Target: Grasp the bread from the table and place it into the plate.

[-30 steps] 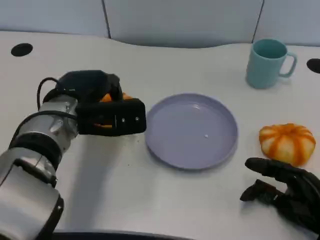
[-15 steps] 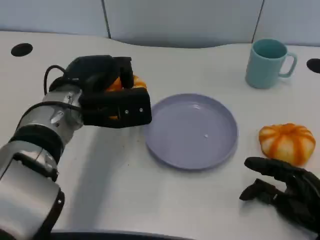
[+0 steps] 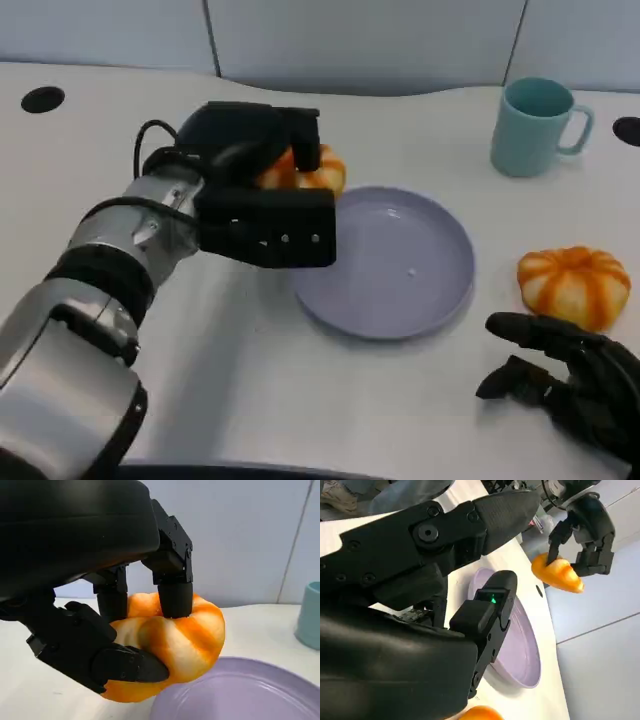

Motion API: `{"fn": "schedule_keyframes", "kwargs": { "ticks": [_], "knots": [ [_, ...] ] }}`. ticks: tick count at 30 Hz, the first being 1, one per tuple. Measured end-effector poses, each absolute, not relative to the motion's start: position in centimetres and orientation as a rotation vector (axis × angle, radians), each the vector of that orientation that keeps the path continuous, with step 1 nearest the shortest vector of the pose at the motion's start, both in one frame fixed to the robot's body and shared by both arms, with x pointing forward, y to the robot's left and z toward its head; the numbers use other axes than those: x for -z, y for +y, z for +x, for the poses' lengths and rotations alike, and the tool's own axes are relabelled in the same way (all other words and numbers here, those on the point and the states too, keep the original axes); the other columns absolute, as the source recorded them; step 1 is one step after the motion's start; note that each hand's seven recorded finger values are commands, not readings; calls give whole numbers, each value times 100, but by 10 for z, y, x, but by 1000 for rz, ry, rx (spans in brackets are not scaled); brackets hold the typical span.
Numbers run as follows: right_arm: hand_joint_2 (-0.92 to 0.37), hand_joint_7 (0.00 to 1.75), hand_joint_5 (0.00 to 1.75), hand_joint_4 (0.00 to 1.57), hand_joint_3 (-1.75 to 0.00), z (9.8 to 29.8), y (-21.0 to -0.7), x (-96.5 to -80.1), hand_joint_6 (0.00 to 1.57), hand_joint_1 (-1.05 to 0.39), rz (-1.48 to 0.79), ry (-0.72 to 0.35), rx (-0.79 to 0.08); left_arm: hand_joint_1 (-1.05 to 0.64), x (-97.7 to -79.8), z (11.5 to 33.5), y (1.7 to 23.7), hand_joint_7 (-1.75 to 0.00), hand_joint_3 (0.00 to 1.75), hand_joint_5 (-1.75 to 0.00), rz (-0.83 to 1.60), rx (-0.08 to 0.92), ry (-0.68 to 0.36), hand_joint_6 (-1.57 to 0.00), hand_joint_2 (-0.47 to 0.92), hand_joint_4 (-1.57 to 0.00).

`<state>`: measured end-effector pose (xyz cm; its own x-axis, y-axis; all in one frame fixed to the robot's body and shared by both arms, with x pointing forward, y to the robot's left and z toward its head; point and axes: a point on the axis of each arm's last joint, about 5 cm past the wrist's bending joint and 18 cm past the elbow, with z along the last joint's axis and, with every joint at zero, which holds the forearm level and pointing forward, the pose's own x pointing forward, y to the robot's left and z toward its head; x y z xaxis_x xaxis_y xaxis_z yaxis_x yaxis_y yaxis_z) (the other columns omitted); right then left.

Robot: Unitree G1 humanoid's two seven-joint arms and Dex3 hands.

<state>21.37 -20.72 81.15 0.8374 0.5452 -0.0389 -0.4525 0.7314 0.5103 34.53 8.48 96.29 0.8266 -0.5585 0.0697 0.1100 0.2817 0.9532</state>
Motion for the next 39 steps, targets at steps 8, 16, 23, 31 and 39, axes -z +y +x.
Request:
{"fn": "schedule_keyframes", "kwargs": {
  "ticks": [8,16,23,31,39],
  "knots": [
    [-92,32,118,55,-9,214,-207,-811,81,-42,510,190,-557,-22,-964,341,69,-175,105,-175,1189,516,-519,-66,62,-88],
    [-92,34,117,53,-10,215,-207,-811,79,-40,511,191,-564,-20,-964,335,51,-175,113,-175,1124,594,-560,-70,55,-90],
    [-92,37,118,51,-12,215,-206,-811,77,-40,512,190,-569,-21,-958,330,40,-175,114,-175,1140,643,-559,-68,57,-88],
    [-92,40,118,52,-12,214,-202,-812,75,-40,524,195,-566,-24,-951,326,32,-175,111,-175,1172,677,-523,-69,61,-90],
    [-92,41,117,53,-16,213,-201,-812,76,-40,514,190,-567,-21,-945,325,30,-175,110,-175,1221,704,-491,-71,60,-90]
  ]
}}
